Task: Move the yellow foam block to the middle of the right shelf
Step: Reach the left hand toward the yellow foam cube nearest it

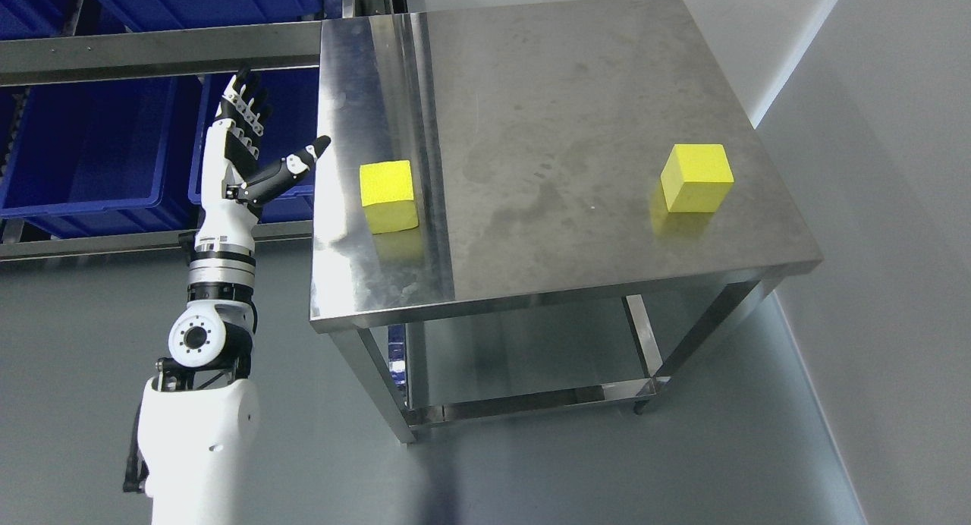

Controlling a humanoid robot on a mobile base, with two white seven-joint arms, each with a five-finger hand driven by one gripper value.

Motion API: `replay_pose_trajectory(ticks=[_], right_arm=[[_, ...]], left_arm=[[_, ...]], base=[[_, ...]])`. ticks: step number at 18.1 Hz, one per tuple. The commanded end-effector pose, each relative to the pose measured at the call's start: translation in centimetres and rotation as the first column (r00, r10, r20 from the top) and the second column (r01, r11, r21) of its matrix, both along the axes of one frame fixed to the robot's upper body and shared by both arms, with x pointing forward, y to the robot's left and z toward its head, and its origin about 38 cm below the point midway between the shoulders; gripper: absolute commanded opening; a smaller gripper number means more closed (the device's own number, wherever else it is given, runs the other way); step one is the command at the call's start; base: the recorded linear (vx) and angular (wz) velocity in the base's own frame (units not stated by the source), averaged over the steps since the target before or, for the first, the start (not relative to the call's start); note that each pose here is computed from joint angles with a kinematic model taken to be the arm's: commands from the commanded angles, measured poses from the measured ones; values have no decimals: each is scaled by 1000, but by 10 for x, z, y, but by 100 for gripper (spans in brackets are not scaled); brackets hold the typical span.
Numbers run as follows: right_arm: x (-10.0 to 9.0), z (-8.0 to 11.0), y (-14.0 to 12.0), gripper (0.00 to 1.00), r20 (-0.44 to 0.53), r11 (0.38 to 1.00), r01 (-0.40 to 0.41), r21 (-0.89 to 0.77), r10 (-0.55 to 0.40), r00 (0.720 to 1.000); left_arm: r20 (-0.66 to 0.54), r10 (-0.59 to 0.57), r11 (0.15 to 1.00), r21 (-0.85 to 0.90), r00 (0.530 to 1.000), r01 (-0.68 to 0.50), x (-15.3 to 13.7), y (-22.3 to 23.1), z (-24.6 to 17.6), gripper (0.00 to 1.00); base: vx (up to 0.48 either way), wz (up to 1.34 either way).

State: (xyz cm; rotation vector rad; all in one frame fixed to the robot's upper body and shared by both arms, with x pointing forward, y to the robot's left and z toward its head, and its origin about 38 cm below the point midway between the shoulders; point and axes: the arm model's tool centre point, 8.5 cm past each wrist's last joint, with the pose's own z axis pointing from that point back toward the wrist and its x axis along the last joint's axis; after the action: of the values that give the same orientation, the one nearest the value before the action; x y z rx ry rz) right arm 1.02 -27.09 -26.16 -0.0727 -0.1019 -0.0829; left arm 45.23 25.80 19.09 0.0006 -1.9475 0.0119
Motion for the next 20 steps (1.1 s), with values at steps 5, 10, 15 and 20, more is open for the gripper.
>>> replay_pose_trajectory(ticks=[5, 10, 15, 20], right_arm=[[8, 1, -12, 100, 20, 1000, -1, -19, 1, 1000], [7, 1, -12, 100, 18, 1000, -1, -19, 1, 1000], [8, 1, -12, 100, 20, 1000, -1, -19, 1, 1000], [7, 1, -12, 100, 18, 1000, -1, -19, 1, 1000]], left_arm=[[120, -93, 984, 162, 988, 72, -9, 28, 27, 100], [170, -177, 876, 476, 969, 77, -32, 98, 72, 100], [1, -451, 667, 665, 892, 336, -65, 82, 23, 100], [-98, -497, 646, 621, 862, 443, -59, 60, -11, 96]], base=[[9, 7], [2, 1], [0, 0], [0, 0]])
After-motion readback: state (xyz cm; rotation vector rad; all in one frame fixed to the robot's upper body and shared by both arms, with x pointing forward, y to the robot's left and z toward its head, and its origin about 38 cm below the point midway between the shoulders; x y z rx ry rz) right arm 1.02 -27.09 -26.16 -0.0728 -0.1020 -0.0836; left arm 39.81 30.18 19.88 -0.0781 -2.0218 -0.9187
